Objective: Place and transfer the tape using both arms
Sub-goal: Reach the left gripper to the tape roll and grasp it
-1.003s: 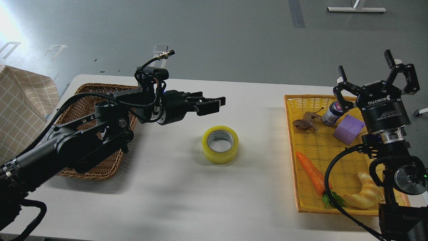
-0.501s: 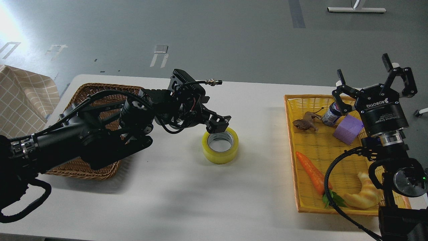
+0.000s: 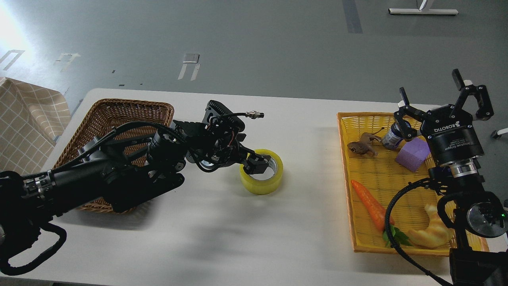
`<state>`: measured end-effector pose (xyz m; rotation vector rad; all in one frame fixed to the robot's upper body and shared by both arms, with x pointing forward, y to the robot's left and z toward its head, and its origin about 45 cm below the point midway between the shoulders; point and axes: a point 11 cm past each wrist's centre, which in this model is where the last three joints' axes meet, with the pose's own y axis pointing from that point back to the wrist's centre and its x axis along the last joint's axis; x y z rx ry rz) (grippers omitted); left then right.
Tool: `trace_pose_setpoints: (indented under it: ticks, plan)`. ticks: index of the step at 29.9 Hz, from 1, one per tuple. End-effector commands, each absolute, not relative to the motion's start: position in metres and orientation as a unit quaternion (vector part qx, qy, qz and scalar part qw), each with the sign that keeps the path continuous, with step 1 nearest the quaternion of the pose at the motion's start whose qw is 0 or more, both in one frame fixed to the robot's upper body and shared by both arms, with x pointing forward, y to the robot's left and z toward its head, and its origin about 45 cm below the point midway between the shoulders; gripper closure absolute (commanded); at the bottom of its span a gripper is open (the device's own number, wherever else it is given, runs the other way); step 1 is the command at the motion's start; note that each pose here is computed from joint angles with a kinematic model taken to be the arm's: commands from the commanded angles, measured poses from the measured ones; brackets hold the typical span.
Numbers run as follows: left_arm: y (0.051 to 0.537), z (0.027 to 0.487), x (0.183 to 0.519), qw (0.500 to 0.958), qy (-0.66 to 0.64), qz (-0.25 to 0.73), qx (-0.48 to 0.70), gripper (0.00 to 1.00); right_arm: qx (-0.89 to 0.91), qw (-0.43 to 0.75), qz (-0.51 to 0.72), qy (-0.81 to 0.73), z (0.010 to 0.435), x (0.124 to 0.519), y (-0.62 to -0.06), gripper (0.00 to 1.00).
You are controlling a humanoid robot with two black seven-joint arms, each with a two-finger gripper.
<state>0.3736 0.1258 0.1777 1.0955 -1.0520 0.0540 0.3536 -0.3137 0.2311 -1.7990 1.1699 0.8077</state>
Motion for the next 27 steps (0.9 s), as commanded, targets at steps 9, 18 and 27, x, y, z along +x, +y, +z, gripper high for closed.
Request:
trace_pose_setpoints:
  ticks: [9, 18, 27]
  plan:
    - [0.133, 0.151, 0.384, 0.725, -0.442, 0.026, 0.527, 0.04, -0.714, 0.411, 0.323, 0.467, 0.229, 0.353, -0.314, 0.0]
    - [0.134, 0.144, 0.381, 0.722, -0.44, 0.02, 0.533, 0.22, -0.713, 0.411, 0.324, 0.468, 0.228, 0.352, -0.314, 0.0]
    - [0.141, 0.132, 0.376, 0.722, -0.428, 0.009, 0.544, 1.0, -0.713, 0.411, 0.324, 0.468, 0.228, 0.352, -0.314, 0.0]
